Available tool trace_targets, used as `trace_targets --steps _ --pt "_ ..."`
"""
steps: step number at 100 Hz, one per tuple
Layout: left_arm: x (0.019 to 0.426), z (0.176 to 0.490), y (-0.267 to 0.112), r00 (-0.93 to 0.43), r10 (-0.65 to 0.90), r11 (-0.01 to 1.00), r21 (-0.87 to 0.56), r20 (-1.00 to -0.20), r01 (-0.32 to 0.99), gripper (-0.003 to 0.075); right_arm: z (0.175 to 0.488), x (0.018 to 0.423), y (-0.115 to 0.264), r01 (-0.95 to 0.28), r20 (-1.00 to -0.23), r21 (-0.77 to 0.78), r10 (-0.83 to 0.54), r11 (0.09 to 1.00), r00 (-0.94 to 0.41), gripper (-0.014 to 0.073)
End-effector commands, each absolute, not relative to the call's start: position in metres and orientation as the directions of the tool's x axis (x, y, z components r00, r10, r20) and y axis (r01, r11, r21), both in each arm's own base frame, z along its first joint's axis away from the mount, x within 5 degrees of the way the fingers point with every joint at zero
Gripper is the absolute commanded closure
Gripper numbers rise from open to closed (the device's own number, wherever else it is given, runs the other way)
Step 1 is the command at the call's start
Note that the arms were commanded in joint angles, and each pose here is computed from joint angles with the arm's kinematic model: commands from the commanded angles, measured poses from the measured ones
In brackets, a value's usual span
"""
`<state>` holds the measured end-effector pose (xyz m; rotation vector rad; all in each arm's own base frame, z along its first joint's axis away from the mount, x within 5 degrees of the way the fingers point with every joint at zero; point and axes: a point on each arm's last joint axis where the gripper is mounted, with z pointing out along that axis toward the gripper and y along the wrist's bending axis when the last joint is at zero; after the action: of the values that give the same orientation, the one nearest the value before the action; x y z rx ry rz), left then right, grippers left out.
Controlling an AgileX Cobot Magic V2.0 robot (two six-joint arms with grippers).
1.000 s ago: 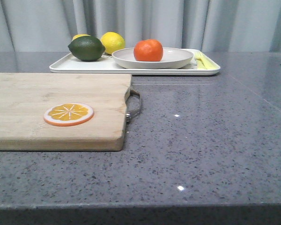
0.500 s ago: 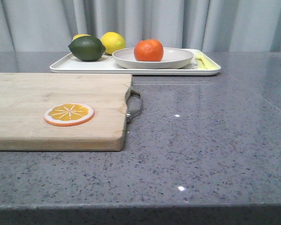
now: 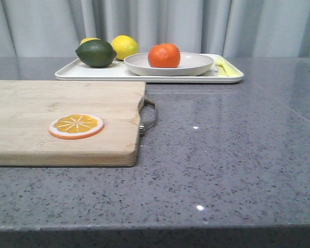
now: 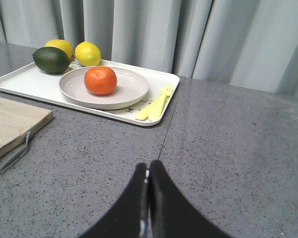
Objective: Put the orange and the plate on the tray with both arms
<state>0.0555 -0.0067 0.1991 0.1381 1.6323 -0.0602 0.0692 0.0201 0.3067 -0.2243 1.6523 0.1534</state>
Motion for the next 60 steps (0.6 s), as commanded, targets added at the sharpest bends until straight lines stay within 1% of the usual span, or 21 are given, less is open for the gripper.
trace_targets --steps 1,60 --pt "0.0533 0.2064 -0.0066 0.059 0.038 0.991 0.045 -0.998 0.123 0.074 0.3208 0.0699 0.0169 -0.197 -1.0 -0.03 -0.031 0.98 -0.003 0.0697" --pt "0.0533 0.2058 -0.0066 0.052 0.039 0.991 0.046 -0.998 0.123 0.074 0.3208 0.0698 0.0169 -0.197 -0.999 -0.03 -0.032 0.98 -0.004 0.0697"
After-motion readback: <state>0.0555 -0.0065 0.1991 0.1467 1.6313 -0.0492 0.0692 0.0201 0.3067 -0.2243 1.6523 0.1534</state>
